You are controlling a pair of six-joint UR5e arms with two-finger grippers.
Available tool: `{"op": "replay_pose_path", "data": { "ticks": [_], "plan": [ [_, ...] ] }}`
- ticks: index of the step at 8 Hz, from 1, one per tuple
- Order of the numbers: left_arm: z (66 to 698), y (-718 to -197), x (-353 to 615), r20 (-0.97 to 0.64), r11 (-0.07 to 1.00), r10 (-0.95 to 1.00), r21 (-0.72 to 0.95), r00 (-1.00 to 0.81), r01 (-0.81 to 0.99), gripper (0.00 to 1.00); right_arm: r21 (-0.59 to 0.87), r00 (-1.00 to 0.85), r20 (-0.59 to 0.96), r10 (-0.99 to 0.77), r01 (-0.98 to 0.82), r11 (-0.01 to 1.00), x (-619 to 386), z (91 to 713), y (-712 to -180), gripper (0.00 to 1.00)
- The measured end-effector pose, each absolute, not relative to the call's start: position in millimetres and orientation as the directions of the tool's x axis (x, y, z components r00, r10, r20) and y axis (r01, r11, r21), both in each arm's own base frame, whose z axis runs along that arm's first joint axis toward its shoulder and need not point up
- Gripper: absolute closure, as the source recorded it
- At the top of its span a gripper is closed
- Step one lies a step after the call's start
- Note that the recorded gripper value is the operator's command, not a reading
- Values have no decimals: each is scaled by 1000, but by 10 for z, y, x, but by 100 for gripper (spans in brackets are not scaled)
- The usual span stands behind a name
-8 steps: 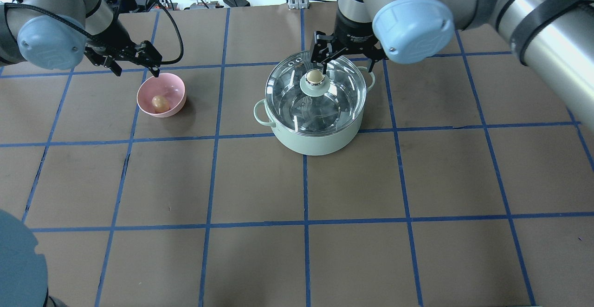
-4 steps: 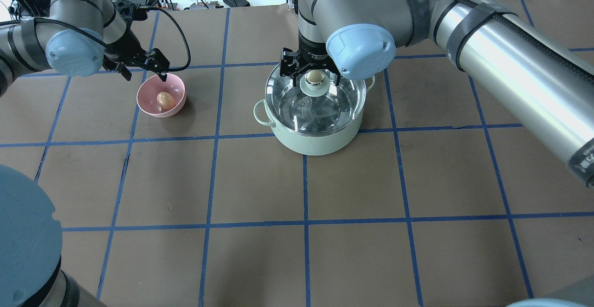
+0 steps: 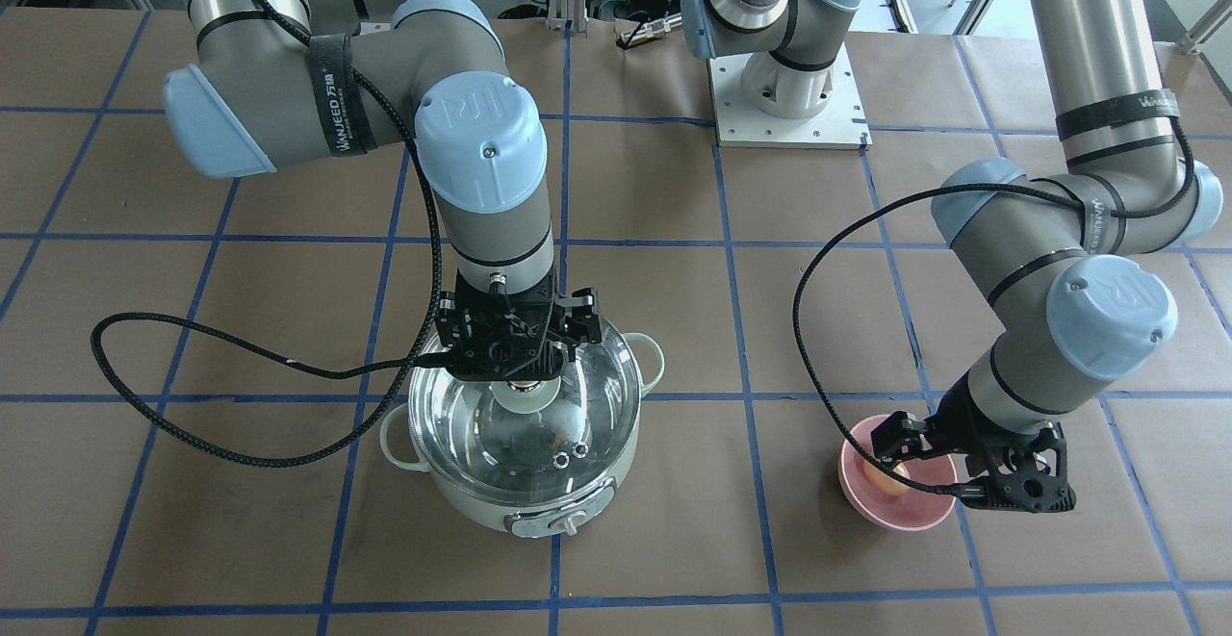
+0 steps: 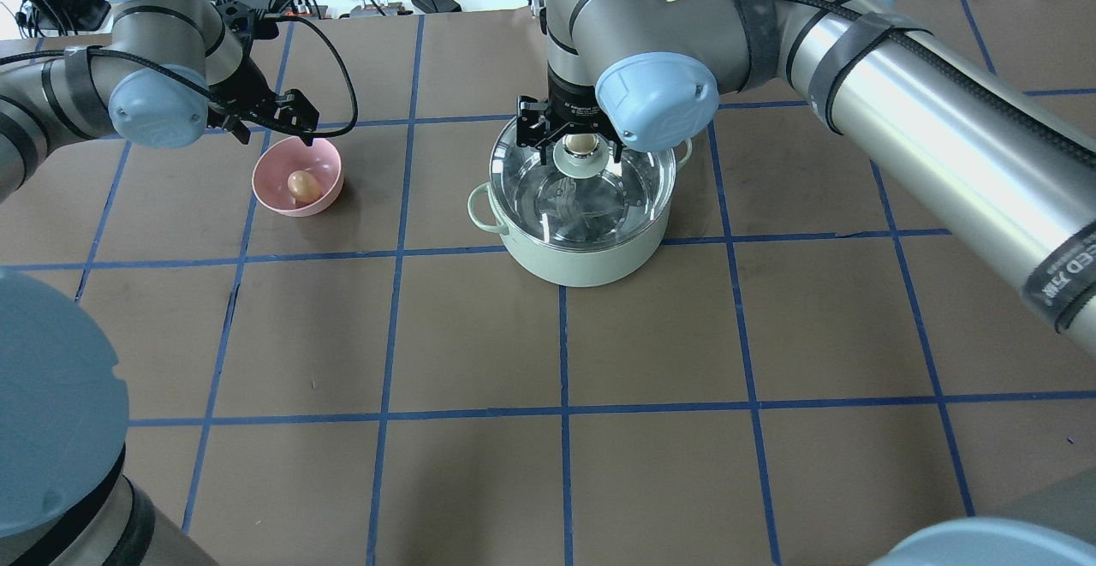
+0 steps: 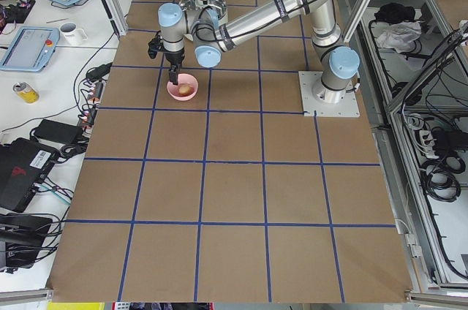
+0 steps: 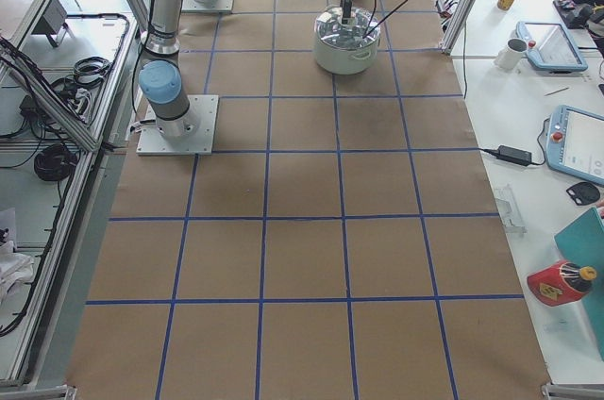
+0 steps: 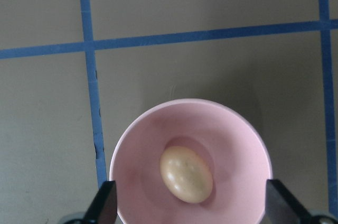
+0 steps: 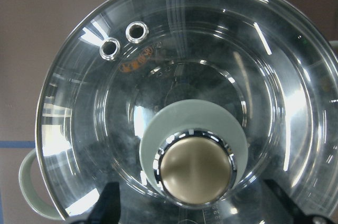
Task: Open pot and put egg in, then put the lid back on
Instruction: 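Close left gripper on the egg inside the pink bowl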
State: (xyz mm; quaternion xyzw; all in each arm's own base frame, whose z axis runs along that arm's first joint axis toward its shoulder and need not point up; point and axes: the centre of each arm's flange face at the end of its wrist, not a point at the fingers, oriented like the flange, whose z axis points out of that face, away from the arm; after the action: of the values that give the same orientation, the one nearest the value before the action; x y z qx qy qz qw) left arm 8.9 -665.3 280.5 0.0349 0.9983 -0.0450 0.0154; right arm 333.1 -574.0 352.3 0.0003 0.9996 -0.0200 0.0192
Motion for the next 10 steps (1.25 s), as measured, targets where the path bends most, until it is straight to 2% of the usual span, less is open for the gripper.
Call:
{"op": "replay_pose_path", "data": {
  "ticks": [6,10],
  "plan": [
    [2301,-6733,86,6,995,-89,-54,-996,-89,0,-52,-999,-44,-7,-4,999,3348,3435,-5813,21],
    [2100,-6711,82,10,993,-115,-21,-993,-115,0,-79,-999,-50,3,7,997,3284,3467,-5883,19]
  ]
}}
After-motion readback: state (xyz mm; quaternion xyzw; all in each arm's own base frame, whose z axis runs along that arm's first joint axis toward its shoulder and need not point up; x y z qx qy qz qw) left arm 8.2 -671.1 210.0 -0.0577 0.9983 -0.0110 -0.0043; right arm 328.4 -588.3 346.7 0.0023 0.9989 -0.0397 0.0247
